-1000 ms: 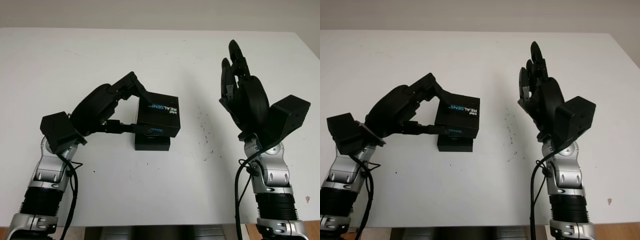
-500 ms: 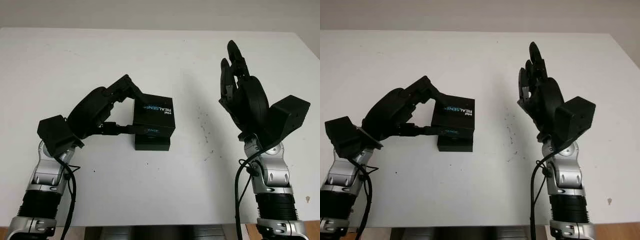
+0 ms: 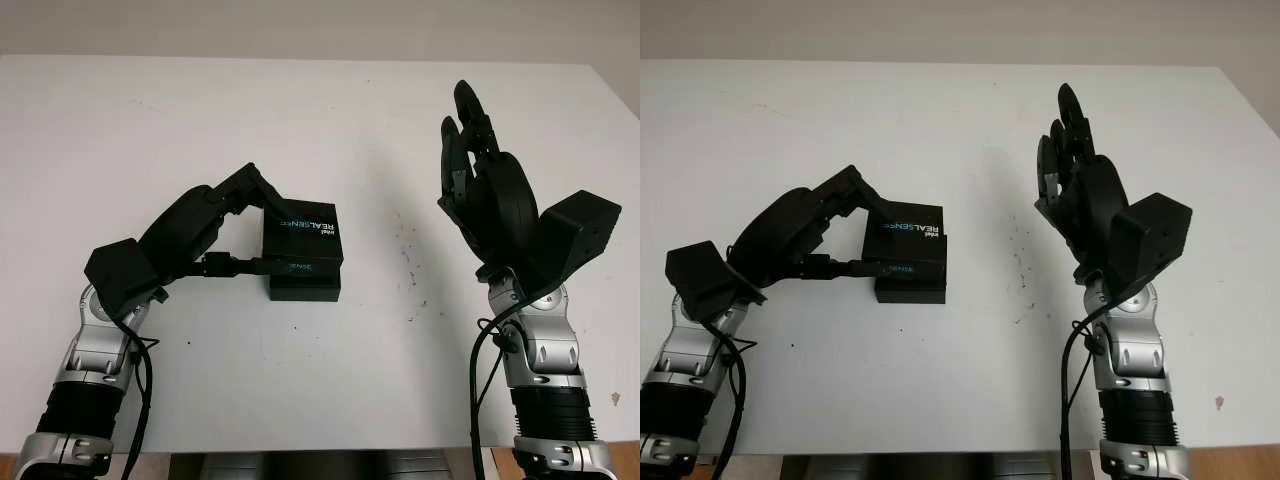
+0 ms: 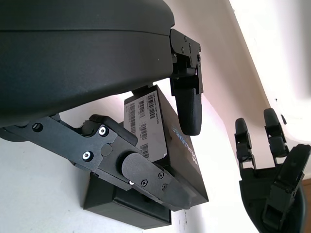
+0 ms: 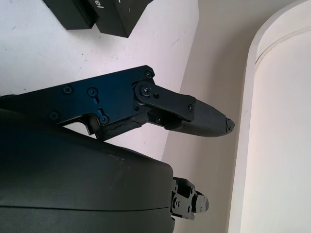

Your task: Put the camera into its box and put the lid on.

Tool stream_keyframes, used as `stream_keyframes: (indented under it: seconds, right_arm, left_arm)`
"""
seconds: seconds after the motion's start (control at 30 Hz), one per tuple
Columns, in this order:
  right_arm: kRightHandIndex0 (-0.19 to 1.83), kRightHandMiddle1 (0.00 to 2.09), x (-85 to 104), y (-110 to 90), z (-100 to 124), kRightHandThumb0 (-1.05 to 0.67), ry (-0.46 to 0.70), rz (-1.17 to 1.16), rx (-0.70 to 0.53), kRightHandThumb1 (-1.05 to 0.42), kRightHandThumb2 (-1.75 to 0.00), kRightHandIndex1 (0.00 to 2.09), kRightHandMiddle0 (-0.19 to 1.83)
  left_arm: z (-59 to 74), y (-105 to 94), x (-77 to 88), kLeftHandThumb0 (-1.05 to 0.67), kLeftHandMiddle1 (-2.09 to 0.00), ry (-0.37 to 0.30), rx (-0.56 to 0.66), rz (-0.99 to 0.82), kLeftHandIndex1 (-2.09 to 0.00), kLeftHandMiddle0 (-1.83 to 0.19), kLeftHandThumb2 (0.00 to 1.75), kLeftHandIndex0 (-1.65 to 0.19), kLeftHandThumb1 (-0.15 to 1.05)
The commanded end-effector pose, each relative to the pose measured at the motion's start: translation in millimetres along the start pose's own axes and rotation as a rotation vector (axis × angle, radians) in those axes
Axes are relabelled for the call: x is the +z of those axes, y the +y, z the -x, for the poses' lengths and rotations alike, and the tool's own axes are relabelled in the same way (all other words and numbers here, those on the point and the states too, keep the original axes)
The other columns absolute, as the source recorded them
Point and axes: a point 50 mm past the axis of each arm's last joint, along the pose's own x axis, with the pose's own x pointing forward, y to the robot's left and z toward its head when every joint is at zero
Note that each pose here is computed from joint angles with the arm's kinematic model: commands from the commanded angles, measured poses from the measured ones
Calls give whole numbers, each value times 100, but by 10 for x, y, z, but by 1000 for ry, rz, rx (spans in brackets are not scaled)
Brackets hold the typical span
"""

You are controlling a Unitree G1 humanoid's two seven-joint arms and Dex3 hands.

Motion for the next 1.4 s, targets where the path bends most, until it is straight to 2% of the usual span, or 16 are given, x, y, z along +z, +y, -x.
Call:
stream_keyframes:
  seconds: [0.0,0.33,0.67,0.77,1.0,1.37]
  right_arm:
    - [-13,18,46,-19,2,-68,-19,4,-3,-105,-68,6,-18]
    - [-13,18,49,-12,13,-67,-22,7,1,-105,-69,5,-19]
    - [-13,18,42,-26,15,-67,-22,-4,-3,-105,-69,6,-18]
    - [-14,18,41,-29,16,-67,-19,3,3,-105,-70,5,-19]
    - [-13,18,37,-29,23,-68,-13,-1,-4,-105,-69,6,-19]
    - [-13,18,35,-31,27,-68,-10,1,-4,-105,-68,5,-19]
  left_arm:
    - [14,-46,-36,-18,-183,13,-16,1,-162,-10,5,-12,98]
    - [33,-83,-83,-18,-190,27,-37,24,-165,-7,5,-11,98]
    - [46,-168,-54,-22,-182,9,-69,54,-164,-9,5,-10,98]
    - [45,-190,-28,-23,-182,-17,-81,19,-164,-10,5,-11,98]
    - [25,-212,-66,-24,-183,-30,-85,-22,-162,-11,5,-13,98]
    - [-4,-193,-102,-24,-179,-19,-102,-79,-159,-13,5,-16,97]
